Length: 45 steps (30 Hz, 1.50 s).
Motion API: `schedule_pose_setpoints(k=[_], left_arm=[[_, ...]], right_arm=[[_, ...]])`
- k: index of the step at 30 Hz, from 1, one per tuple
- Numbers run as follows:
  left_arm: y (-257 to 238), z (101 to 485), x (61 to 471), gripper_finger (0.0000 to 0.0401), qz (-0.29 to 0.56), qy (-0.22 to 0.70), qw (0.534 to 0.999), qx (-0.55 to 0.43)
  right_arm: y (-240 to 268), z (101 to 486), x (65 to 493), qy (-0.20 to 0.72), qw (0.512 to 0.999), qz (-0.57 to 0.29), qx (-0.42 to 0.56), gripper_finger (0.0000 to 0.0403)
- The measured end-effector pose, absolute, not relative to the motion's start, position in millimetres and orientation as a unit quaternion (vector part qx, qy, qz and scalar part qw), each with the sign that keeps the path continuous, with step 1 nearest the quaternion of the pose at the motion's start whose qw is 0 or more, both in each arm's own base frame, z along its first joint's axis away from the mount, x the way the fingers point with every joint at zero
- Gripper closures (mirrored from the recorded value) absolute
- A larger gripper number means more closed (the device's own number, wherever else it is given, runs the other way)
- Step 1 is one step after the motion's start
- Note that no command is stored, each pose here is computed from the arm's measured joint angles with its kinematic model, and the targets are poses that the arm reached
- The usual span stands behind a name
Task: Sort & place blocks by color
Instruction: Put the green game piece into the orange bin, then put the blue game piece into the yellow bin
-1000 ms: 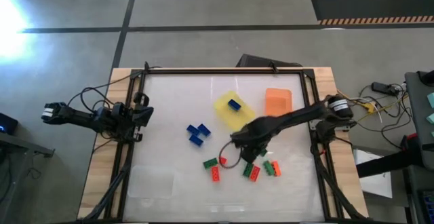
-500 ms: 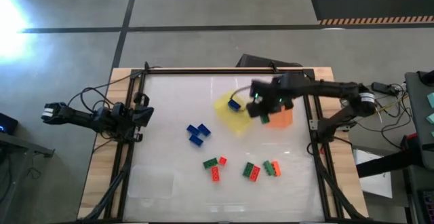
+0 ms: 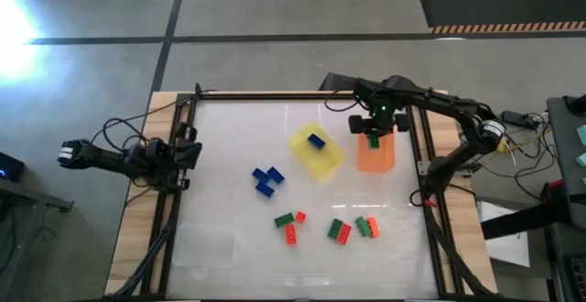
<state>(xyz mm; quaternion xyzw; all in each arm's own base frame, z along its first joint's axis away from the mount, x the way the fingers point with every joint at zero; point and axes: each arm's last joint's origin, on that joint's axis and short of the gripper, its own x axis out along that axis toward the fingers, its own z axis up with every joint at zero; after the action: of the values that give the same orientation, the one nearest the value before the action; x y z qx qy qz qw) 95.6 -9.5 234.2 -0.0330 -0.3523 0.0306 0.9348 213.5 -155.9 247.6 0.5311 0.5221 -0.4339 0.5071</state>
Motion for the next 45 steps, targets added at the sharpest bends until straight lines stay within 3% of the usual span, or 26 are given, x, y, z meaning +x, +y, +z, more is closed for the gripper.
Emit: schedule_pose_setpoints(k=[16, 22, 28, 35, 40, 45], left_arm=[[-9.2, 234.0, 94.1, 0.0391, 0.031, -0.356, 0.933, -0.034], [-9.2, 233.9, 94.0, 0.0391, 0.031, -0.356, 0.933, -0.034], [-9.3, 233.8, 94.2, 0.0391, 0.03, -0.356, 0.933, -0.034], [-9.4, 233.1, 95.0, 0.0391, 0.03, -0.353, 0.935, -0.034], [-9.4, 233.2, 95.0, 0.0391, 0.03, -0.353, 0.935, -0.034], [-9.4, 233.0, 95.0, 0.0391, 0.03, -0.353, 0.935, -0.034]], right_arm=[[-174.6, 179.2, 210.6, 0.547, 0.494, -0.416, 0.533, 0.0273], [-178.4, 171.6, 215.0, 0.561, 0.489, -0.41, 0.527, 0.024], [-180.8, 179.0, 217.5, 0.554, 0.503, -0.407, 0.524, 0.0206], [-177.0, 205.0, 213.9, 0.558, 0.514, -0.398, 0.515, 0.0198], [-162.1, 235.0, 212.8, 0.53, 0.568, -0.389, 0.495, 0.0198], [-128.9, 263.7, 212.0, 0.504, 0.641, -0.413, 0.404, 0.0198]])
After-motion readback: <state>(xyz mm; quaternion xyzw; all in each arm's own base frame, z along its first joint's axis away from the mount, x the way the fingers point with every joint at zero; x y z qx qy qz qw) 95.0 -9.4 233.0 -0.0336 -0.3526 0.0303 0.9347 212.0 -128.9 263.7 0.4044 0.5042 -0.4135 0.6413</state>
